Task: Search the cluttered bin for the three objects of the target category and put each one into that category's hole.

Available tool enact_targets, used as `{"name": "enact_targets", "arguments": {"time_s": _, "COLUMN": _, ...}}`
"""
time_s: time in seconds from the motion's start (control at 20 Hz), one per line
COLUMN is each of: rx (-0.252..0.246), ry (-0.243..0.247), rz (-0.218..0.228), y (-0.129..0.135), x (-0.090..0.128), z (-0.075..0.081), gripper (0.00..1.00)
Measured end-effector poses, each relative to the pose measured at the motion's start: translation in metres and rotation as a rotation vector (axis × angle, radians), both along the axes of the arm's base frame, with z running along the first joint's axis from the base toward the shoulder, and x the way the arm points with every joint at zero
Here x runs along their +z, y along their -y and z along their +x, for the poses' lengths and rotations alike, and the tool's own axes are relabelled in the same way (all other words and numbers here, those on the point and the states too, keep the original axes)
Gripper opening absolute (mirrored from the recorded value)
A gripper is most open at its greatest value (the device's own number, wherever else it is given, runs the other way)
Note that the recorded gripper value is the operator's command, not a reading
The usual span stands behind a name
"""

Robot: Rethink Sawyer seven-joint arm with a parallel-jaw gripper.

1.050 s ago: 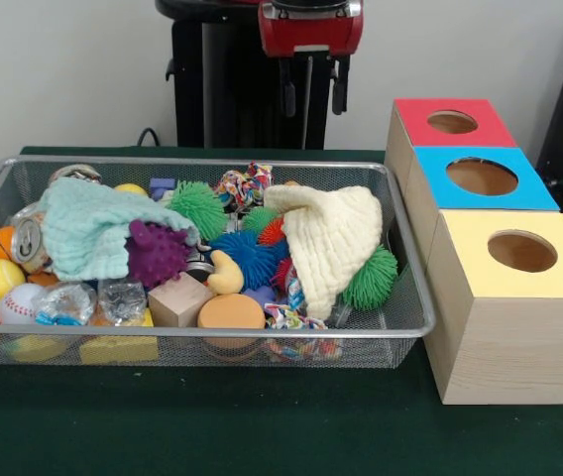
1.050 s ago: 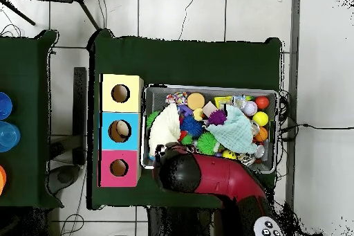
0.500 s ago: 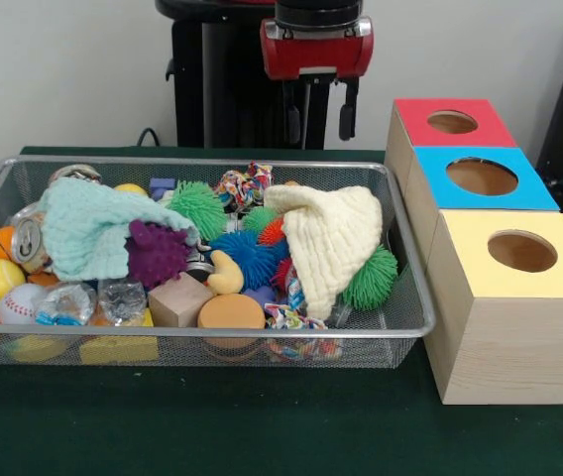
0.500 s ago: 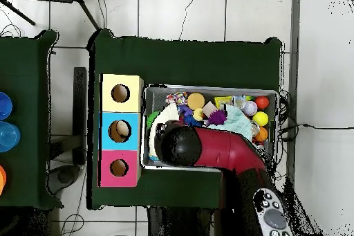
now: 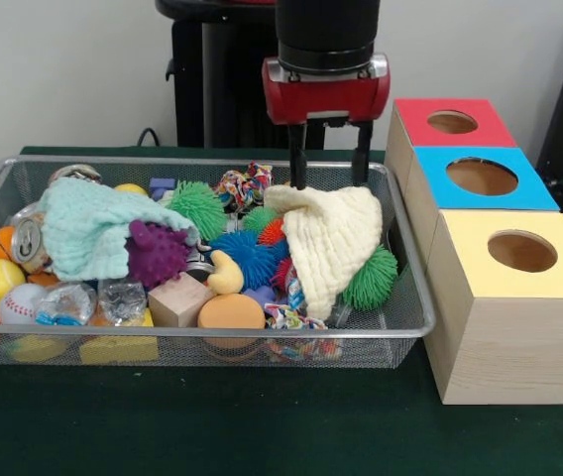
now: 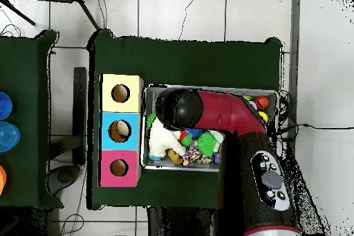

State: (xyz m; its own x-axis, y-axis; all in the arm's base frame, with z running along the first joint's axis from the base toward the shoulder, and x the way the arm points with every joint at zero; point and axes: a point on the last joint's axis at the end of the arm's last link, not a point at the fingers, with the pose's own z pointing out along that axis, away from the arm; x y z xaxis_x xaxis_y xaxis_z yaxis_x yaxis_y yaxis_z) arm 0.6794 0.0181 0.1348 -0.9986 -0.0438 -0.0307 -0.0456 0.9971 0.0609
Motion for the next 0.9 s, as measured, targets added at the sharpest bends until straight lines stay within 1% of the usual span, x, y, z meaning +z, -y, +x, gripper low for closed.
{"name": "enact_targets", "arguments": {"time_s": 0.15, "rx": 0.01, "ry": -0.003, "rz": 0.0, "y": -0.005, "x": 0.002, "z": 0.012, "gripper": 1.0}}
{"name": "enact_targets", "arguments": {"time_s": 0.2, "rx": 0.019, "ry": -0.004, "rz": -0.002, "y": -0.01, "x": 0.005, "z": 0.021, "gripper": 1.0}}
{"name": "enact_targets", "arguments": {"time_s": 0.25, "rx": 0.022, "ry": -0.004, "rz": -0.002, "y": -0.011, "x": 0.007, "z": 0.025, "gripper": 1.0}}
{"name": "enact_targets", "arguments": {"time_s": 0.4, "rx": 0.023, "ry": -0.004, "rz": -0.004, "y": -0.011, "x": 0.013, "z": 0.032, "gripper": 1.0}}
{"name": "enact_targets", "arguments": {"time_s": 0.45, "rx": 0.019, "ry": -0.003, "rz": -0.005, "y": -0.007, "x": 0.018, "z": 0.036, "gripper": 1.0}}
{"name": "enact_targets", "arguments": {"time_s": 0.55, "rx": 0.014, "ry": 0.0, "rz": -0.006, "y": -0.003, "x": 0.02, "z": 0.038, "gripper": 1.0}}
{"name": "enact_targets", "arguments": {"time_s": 0.75, "rx": -0.016, "ry": 0.02, "rz": -0.01, "y": 0.02, "x": 0.026, "z": 0.048, "gripper": 1.0}}
{"name": "enact_targets", "arguments": {"time_s": 0.9, "rx": -0.05, "ry": 0.039, "rz": -0.011, "y": 0.046, "x": 0.029, "z": 0.058, "gripper": 1.0}}
